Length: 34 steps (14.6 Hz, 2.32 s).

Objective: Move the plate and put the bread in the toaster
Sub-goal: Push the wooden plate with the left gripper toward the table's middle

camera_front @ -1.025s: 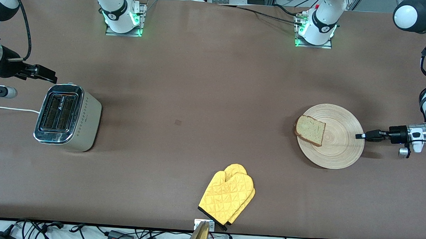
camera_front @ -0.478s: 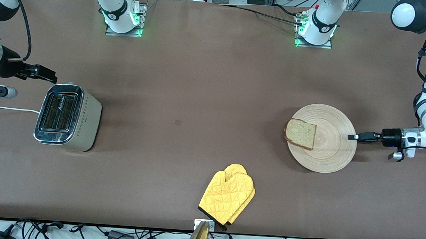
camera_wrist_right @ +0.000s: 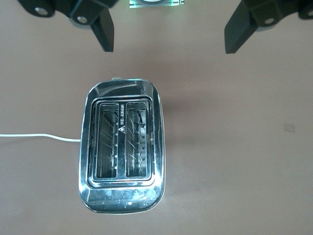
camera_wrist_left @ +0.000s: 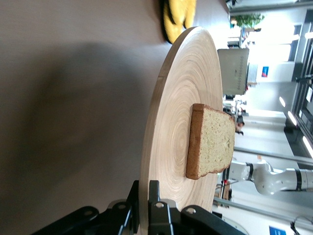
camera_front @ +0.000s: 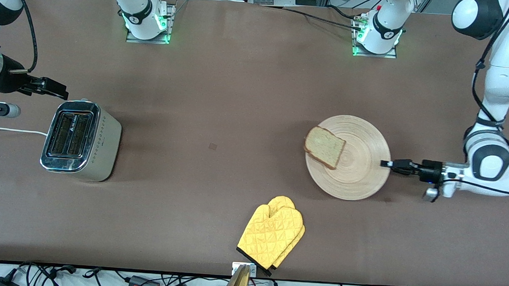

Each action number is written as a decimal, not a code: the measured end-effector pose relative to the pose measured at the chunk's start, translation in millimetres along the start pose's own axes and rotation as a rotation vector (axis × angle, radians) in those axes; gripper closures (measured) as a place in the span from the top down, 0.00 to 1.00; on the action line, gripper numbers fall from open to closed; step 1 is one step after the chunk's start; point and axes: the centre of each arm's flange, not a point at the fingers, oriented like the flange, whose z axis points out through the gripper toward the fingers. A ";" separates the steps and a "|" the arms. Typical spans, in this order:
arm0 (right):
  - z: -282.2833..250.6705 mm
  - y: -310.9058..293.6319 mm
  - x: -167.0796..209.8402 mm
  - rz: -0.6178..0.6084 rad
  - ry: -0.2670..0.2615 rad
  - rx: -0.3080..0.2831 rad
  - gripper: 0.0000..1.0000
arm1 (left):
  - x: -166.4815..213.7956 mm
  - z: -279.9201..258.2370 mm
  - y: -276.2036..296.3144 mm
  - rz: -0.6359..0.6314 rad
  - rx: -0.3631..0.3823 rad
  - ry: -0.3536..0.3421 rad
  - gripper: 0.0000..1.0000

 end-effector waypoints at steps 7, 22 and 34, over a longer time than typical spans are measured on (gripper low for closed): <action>0.0 0.0 0.0 0.000 0.000 0.000 1.00 | 9.5 142.9 5.2 -0.085 -0.065 0.089 0.09; 0.6 -8.9 -1.6 -0.015 -0.009 0.003 1.00 | 4.6 292.2 62.2 -0.085 0.027 0.148 0.09; 21.7 -21.0 3.2 -0.023 -0.080 0.102 1.00 | 3.3 251.6 51.5 -0.070 -0.050 0.156 0.99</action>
